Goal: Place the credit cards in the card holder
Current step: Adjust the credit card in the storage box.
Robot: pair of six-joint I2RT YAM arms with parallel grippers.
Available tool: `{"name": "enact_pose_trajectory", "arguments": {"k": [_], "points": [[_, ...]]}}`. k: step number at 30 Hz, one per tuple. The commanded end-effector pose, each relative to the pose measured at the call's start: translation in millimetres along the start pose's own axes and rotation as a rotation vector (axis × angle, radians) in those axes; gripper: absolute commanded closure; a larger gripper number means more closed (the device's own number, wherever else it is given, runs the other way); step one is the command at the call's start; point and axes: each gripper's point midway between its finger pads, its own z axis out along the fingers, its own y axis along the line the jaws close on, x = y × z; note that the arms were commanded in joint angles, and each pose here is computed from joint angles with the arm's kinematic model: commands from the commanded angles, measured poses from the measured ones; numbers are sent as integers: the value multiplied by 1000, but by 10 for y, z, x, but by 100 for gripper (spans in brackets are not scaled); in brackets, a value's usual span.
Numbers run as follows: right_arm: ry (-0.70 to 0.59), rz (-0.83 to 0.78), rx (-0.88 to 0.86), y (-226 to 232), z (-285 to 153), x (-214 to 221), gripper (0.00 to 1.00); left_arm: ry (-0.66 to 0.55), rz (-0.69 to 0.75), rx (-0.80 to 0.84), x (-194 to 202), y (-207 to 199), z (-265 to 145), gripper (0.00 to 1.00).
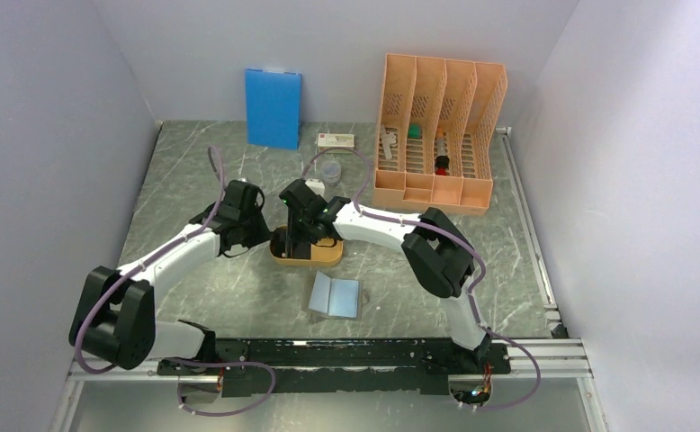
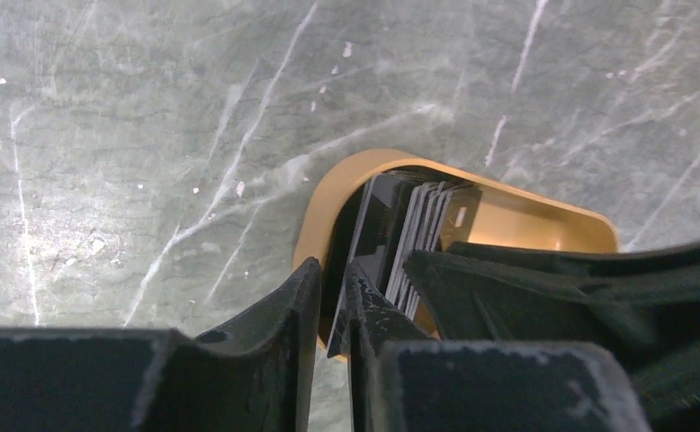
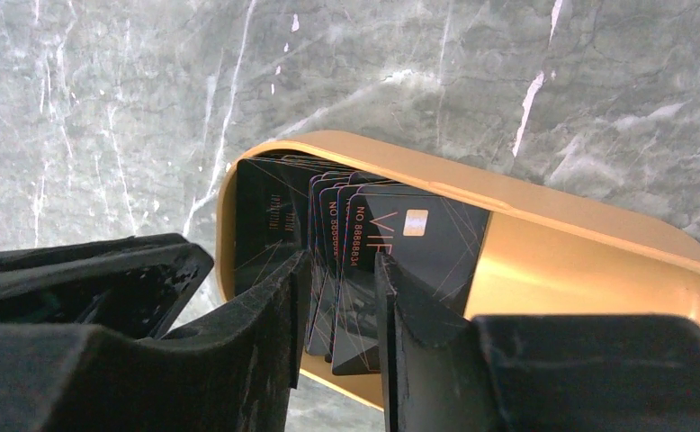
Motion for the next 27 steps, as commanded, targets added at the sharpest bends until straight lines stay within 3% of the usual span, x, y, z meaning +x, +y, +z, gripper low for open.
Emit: {"name": "enact_pose_trajectory", "arguments": {"k": [1,3,8,18,27], "points": [[78,-20,5,-26,110,306,65,-32,21,113,-139,-243,-188,72],[83,-19,0,-18,122,322,65,-42,36,138,-169,-294,-205,66],[89,-14,-12,6,138,335,65,-5,63,164,-100,-333,-155,64],[86,-5,-43,43,83,334,65,30,61,108,-6,-215,-28,74],[22,-4,-93,107,-303,96,50,-50,35,80,-273,-188,-243,71]]}}
